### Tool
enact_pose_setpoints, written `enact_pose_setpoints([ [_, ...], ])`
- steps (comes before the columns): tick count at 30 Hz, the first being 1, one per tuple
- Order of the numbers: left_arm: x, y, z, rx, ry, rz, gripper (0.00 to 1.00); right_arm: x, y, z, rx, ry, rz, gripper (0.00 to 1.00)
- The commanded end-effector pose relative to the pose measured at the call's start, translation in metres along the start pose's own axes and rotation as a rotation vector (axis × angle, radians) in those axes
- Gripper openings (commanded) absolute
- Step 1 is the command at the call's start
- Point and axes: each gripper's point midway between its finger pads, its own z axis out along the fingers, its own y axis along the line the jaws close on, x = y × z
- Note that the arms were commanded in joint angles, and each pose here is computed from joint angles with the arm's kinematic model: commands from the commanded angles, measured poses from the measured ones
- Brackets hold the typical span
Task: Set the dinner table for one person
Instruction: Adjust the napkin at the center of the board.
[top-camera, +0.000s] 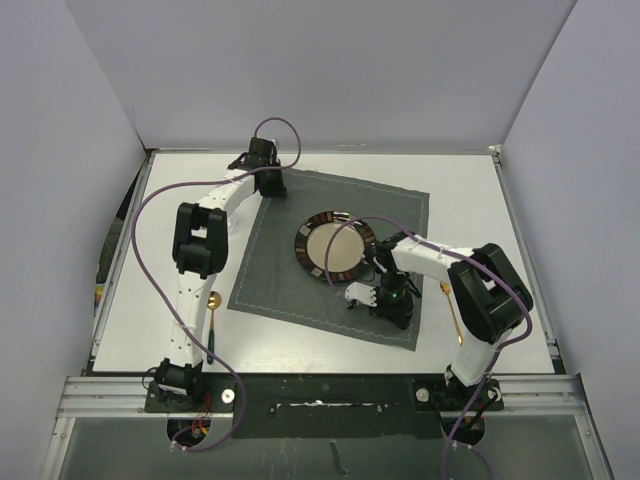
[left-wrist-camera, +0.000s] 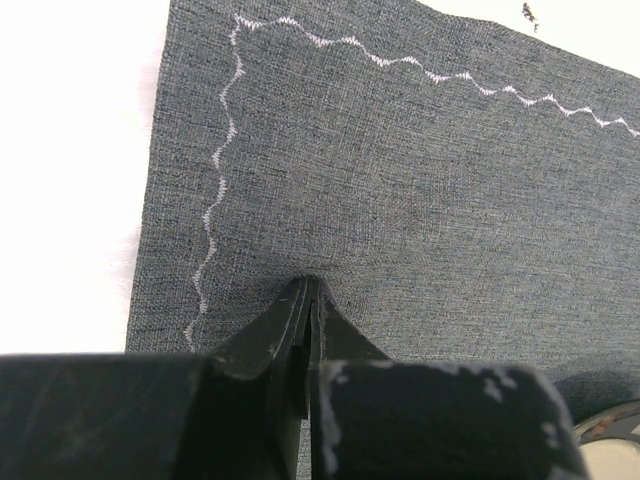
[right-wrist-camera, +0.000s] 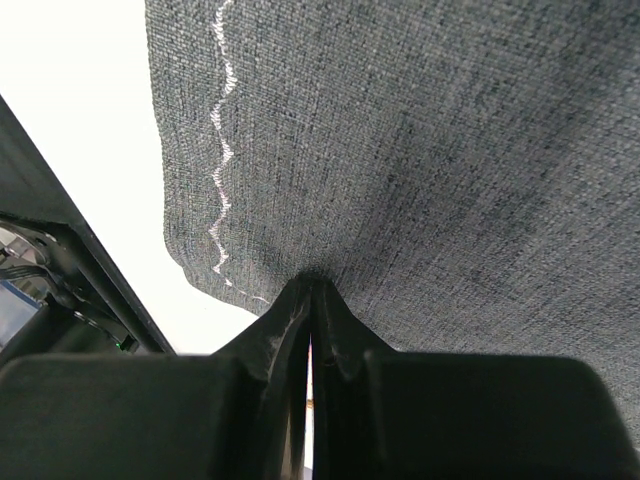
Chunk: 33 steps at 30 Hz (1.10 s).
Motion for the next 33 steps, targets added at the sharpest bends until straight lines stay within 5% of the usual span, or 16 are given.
enact_pose_setpoints([
  [1, 0.015, 0.032, 0.012, -0.105, 0.031, -0.004, 0.0, 0.02, 0.009, 0.003, -0.018, 0.06, -0.04, 0.0],
  [13, 0.028, 0.084, -0.006, -0.203, 0.062, -0.142, 0.0, 0.048, 0.032, -0.043, -0.015, 0.068, -0.031, 0.0],
  [33, 0.05, 0.08, -0.045, -0.181, 0.094, -0.167, 0.0, 0.034, -0.042, -0.094, 0.194, -0.155, 0.143, 0.0],
])
